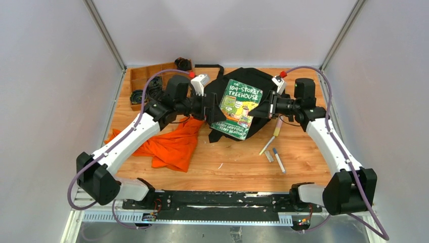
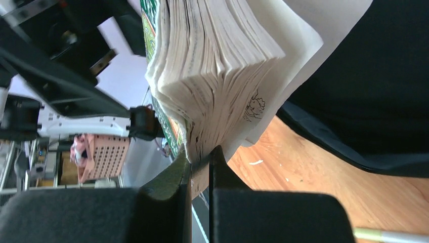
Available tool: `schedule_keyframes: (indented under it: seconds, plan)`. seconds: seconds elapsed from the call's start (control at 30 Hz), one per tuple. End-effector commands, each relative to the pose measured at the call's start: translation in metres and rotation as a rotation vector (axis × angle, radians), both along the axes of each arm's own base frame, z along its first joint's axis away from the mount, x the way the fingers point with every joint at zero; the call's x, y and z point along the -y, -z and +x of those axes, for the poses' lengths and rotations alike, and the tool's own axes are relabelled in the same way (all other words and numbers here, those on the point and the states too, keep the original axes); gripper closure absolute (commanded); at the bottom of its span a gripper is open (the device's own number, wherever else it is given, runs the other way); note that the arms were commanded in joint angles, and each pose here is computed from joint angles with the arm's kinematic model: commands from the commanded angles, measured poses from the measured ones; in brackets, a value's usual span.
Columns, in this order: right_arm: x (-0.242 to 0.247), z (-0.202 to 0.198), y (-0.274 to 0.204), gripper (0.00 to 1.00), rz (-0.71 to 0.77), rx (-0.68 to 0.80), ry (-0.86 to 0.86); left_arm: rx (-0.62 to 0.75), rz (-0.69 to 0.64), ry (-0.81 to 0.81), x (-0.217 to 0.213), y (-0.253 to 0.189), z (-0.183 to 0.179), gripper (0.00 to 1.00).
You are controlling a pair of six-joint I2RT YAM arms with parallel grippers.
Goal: Pack the student bag
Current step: Pick up the book from the center of the board.
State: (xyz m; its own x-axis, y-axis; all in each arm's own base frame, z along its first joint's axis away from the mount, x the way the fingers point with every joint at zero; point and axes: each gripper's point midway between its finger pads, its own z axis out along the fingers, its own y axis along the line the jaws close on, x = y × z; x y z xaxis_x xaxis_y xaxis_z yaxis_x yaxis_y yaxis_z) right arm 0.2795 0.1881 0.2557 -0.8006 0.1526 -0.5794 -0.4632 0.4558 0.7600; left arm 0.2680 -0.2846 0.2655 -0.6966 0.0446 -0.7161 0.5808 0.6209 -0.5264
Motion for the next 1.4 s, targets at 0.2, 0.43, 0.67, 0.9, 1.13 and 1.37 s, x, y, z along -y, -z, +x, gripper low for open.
schedule_keyframes:
  seconds: [0.2,0.43,0.67,0.9,1.13,1.37]
  plan:
    - [-0.050,-0.041,-0.034,1.00,0.096,0.193,-0.330,-0.159,-0.291,0.110,0.004,0.010,-0.002,0.00]
    - [-0.071,-0.033,-0.011,1.00,0.061,0.094,-0.345,-0.199,-0.379,0.098,0.013,0.009,0.003,0.30]
    - [-0.035,-0.022,0.025,0.38,-0.027,-0.004,-0.019,-0.200,-0.436,0.018,0.012,-0.002,0.015,1.00]
    - [-0.014,-0.047,0.023,0.27,0.303,-0.078,0.335,-0.032,-0.588,-0.123,0.005,-0.067,0.047,1.00]
    - [-0.023,-0.068,-0.017,0.17,0.473,0.060,0.346,0.132,-0.896,-0.211,-0.005,-0.140,0.075,1.00]
    - [-0.045,-0.059,-0.054,0.12,0.584,0.131,0.243,0.078,-1.055,-0.120,0.012,-0.173,0.086,1.00]
